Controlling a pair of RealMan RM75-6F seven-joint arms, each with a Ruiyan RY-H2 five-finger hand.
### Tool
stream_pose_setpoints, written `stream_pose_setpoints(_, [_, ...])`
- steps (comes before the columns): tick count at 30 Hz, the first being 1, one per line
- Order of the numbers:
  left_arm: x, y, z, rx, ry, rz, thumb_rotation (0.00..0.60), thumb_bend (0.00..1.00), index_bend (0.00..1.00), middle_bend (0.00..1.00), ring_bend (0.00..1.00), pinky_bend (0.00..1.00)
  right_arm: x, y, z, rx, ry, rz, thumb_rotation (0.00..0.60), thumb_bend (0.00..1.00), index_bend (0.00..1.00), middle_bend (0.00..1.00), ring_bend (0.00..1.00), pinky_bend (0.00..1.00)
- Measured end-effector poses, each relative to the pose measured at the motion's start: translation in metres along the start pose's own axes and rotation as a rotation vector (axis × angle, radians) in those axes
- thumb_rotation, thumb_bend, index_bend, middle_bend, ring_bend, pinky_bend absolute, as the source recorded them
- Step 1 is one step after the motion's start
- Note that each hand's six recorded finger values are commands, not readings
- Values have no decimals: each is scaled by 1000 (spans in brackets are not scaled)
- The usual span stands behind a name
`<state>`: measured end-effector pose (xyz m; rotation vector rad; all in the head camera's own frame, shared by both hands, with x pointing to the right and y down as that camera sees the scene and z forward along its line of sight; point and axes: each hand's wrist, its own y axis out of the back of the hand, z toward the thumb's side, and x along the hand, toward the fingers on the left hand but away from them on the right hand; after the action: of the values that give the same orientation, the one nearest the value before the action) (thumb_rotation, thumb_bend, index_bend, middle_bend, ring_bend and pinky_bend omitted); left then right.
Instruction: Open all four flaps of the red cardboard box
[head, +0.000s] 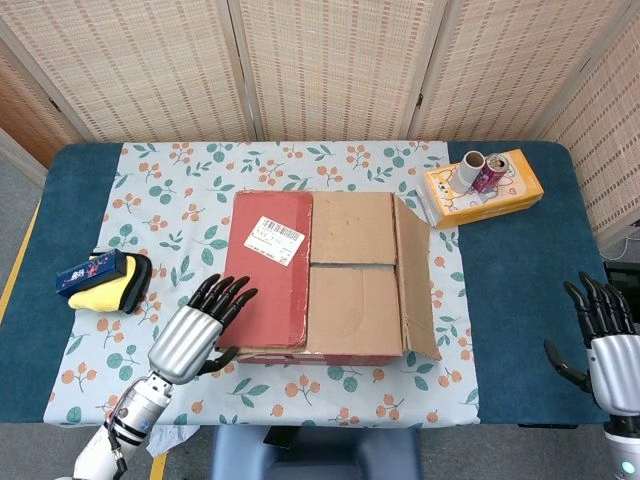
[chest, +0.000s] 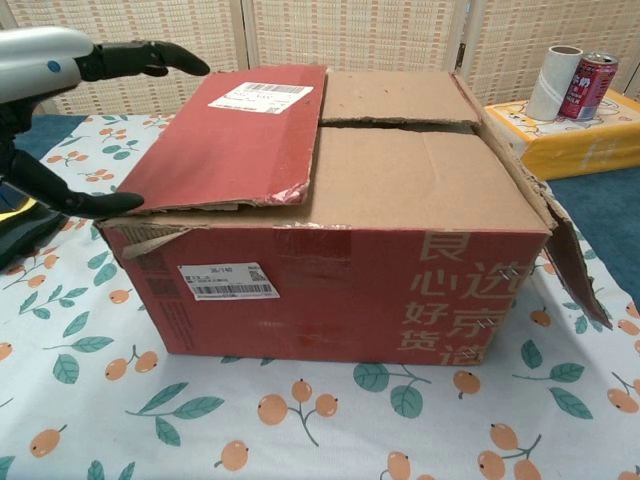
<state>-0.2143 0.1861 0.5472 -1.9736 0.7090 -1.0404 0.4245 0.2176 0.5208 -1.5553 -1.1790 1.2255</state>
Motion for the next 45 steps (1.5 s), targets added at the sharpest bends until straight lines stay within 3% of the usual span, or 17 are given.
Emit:
stream_pose_setpoints(21, [26, -18, 60, 74, -109, -30, 600, 376, 0, 37, 0, 0, -4, 5, -8, -25, -21, 5, 600, 385, 0, 0, 0, 50])
stream_pose_setpoints(45, [44, -24, 62, 87, -90, -1, 600, 377, 0, 37, 0, 0, -1, 10, -9, -38, -18, -4, 600, 386, 0, 0, 0, 50])
